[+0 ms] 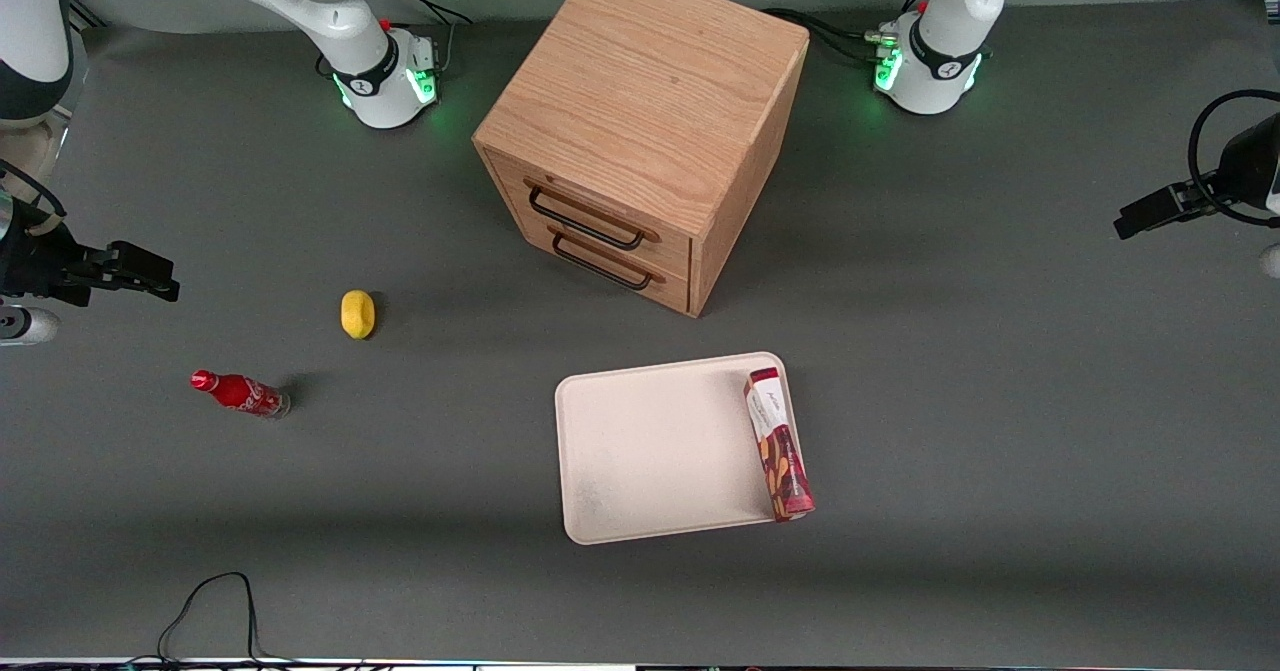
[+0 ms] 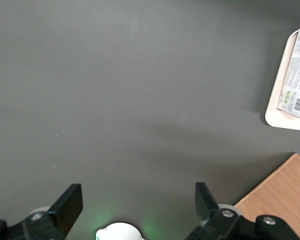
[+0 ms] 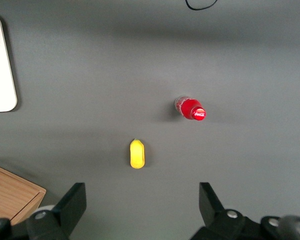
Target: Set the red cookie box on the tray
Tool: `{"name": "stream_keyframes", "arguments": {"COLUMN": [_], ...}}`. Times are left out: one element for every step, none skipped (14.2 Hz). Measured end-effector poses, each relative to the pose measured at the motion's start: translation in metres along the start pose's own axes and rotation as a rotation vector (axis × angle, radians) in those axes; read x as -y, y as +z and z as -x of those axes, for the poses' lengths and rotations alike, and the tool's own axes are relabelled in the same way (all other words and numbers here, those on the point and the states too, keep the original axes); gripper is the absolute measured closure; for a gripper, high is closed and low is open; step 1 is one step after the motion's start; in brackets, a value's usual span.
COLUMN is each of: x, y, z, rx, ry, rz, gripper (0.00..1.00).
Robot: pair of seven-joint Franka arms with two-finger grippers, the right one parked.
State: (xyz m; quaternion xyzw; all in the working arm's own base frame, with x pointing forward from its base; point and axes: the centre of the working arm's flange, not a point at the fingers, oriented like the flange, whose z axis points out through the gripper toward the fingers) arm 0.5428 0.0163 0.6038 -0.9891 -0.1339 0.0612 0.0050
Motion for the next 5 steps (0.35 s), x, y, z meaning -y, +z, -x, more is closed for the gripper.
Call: {"name": "stream_keyframes", "arguments": {"x": [0.0002, 0.0003, 0.0006, 0.0006, 0.0007], "y": [-0.0017, -0.0035, -0.0049, -0.0061, -0.0074], "z": [0.0007, 0.0020, 0.0030, 0.0034, 0.0036], "rx": [0.002, 0.007, 0.011, 0.011, 0.009], "ry": [0.000, 0.000, 0.000, 0.000, 0.000], "rz": [0.000, 0.000, -0.001, -0.001, -0.001], "gripper": [0.00, 0.00, 0.00, 0.00, 0.00]}}
